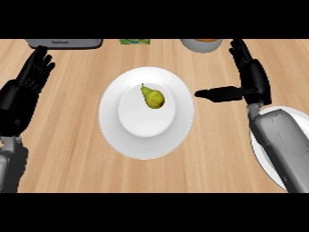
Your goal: Pick the pear from the plate and place it in the plate
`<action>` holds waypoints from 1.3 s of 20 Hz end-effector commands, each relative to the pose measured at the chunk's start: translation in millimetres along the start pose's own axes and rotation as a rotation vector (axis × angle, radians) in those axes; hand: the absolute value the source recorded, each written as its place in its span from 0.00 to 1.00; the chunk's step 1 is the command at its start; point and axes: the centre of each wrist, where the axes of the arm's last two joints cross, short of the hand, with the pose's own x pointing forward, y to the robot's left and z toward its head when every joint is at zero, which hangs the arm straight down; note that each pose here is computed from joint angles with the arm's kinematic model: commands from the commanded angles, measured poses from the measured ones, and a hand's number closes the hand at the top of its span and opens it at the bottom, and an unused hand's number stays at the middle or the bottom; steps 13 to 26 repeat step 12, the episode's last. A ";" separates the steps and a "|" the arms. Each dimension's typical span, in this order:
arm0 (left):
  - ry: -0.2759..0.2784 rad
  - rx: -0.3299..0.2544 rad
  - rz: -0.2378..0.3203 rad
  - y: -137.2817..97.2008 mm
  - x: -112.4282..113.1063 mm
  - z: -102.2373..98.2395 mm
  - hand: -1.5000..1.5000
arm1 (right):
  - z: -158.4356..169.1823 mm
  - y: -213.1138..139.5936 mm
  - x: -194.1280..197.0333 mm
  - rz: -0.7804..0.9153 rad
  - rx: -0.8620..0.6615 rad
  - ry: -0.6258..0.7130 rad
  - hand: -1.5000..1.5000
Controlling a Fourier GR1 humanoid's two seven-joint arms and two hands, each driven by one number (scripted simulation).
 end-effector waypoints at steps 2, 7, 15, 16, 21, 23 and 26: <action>0.022 -0.003 0.002 0.5 -9.2 0.9 0.50 | 24.1 -56.8 0.1 0.032 0.015 -0.003 0.00; 0.001 0.000 -0.006 -10.9 -3.0 -15.9 0.50 | 32.8 -90.0 -14.0 0.032 0.017 -0.007 0.00; 0.003 -0.003 -0.018 1.1 -16.8 2.7 0.50 | 44.5 -107.3 -31.2 0.111 -0.016 -0.039 0.00; 0.003 -0.003 -0.018 1.1 -16.8 2.7 0.50 | 44.5 -107.3 -31.2 0.111 -0.016 -0.039 0.00; 0.003 -0.003 -0.018 1.1 -16.8 2.7 0.50 | 44.5 -107.3 -31.2 0.111 -0.016 -0.039 0.00; 0.003 -0.003 -0.018 1.1 -16.8 2.7 0.50 | 44.5 -107.3 -31.2 0.111 -0.016 -0.039 0.00; 0.003 -0.003 -0.018 1.1 -16.8 2.7 0.50 | 44.5 -107.3 -31.2 0.111 -0.016 -0.039 0.00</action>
